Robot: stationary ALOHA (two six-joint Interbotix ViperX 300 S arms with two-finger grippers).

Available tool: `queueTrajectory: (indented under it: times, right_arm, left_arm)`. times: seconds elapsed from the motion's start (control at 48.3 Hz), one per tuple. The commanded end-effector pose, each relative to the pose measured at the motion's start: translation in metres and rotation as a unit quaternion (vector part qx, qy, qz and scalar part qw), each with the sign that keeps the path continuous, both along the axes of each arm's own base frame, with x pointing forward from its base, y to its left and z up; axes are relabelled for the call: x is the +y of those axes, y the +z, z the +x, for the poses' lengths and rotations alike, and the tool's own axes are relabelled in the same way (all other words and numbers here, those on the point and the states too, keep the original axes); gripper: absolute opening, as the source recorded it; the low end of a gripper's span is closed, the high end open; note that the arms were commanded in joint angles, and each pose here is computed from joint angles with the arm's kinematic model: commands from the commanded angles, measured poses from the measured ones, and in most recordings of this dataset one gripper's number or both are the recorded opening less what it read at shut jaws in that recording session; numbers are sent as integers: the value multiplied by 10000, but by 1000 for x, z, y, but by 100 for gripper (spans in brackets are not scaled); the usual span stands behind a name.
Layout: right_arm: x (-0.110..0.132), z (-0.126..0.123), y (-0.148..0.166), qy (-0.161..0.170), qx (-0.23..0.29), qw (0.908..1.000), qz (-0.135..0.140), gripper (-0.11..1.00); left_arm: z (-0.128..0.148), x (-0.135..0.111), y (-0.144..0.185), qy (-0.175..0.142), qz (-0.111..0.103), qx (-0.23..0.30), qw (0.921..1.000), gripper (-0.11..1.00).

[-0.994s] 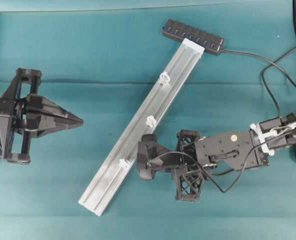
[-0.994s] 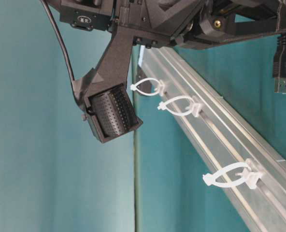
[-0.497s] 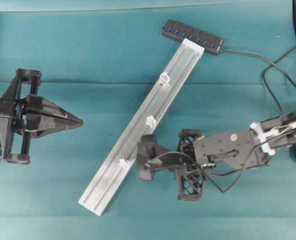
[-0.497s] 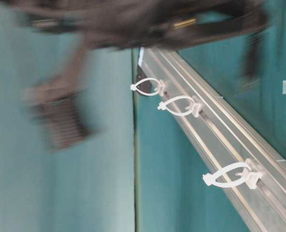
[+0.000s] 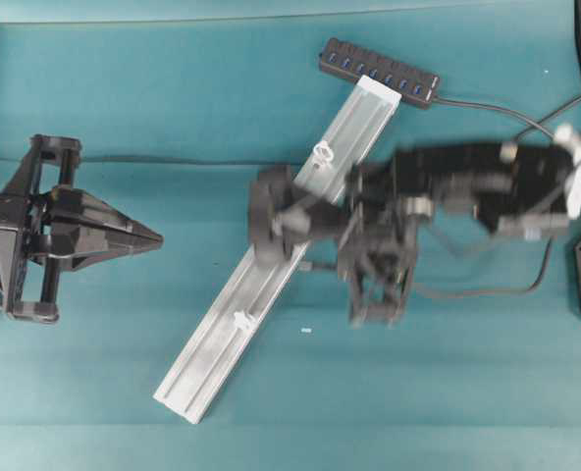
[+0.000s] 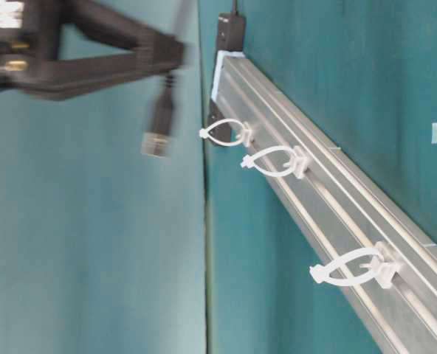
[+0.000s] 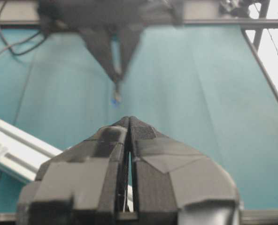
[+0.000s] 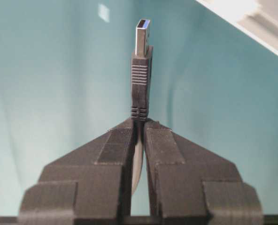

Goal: Pass the USB cable through three rings with both arms.
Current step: 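Lift the plug with the right gripper toward the rail's far end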

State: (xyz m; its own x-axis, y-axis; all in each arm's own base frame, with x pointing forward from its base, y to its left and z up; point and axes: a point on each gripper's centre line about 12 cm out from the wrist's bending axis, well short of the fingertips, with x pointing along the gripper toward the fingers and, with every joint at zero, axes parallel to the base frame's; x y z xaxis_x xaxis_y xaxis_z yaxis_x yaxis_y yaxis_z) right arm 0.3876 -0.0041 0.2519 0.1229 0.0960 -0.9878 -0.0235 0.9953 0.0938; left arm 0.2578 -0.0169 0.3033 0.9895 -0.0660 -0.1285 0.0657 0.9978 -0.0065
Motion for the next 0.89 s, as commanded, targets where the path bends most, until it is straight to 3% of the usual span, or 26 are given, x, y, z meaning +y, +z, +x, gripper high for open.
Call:
queueTrajectory:
  times: [0.0,0.311,0.518,0.663,0.87]
  right_arm:
    - [-15,0,21,91,-29,10000,-5,7]
    - [-76,-6,34,477,-195,9985,-210,7]
    - [-122,-21,33,536,-14,9967,-605,7]
    - [-157,-37,21,892,240,9898,-1085,7]
    - [-184,-53,-5,1391,319,9820,-1240,7]
  left_arm:
    - [0,-1,13,-19,-7,-215,9998,-1]
    - [-3,-1,19,20,-401,-272,9988,-1]
    - [-5,0,23,24,-459,-337,9984,-1]
    - [-5,0,25,21,-453,-361,9983,-1]
    - [-7,0,30,18,-466,-436,9980,-1]
